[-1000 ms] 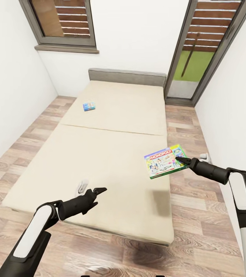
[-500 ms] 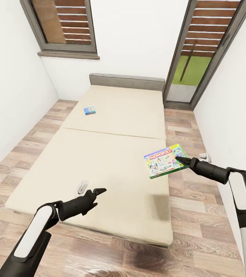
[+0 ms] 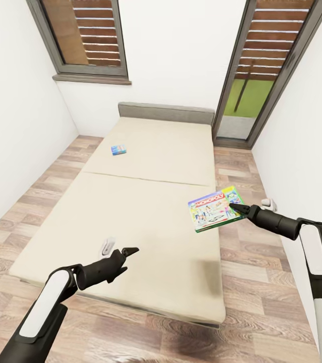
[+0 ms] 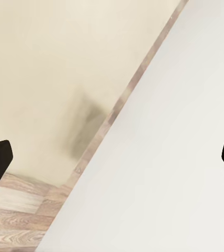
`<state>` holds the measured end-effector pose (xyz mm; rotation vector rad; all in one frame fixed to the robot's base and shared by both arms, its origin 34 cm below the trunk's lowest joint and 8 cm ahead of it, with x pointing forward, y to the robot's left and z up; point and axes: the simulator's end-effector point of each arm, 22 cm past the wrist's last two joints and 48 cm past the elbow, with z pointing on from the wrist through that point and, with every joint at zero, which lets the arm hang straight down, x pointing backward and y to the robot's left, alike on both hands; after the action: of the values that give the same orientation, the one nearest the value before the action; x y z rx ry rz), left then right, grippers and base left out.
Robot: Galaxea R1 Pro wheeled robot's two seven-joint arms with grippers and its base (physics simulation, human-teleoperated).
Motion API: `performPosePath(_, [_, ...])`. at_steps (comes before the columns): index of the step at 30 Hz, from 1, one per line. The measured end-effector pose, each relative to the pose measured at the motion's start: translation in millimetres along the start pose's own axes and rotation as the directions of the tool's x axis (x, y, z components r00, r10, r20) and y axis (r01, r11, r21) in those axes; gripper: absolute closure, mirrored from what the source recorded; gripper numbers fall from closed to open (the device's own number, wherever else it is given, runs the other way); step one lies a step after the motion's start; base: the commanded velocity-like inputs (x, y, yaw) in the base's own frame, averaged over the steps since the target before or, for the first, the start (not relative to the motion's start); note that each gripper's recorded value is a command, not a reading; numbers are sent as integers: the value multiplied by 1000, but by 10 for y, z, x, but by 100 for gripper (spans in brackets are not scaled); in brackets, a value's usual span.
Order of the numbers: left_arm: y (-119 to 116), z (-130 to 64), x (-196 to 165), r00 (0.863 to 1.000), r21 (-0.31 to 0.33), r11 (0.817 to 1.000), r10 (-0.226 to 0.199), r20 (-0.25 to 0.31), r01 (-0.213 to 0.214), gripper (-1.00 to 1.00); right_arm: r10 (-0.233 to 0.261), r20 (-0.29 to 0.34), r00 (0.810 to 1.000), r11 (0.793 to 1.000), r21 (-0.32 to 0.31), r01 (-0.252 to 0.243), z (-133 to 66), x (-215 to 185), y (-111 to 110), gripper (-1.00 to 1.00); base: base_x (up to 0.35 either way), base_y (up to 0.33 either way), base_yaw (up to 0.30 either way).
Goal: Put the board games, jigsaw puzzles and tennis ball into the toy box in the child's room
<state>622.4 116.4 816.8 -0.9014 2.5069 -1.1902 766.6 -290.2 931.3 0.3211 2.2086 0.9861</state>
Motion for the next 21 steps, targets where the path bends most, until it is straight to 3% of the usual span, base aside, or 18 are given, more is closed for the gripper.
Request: performPosePath(21, [-189, -216, 47, 1000, 8, 1000, 11, 13, -11, -100, -29, 24, 999, 999, -18, 30, -253, -117, 321, 100, 0, 0, 0])
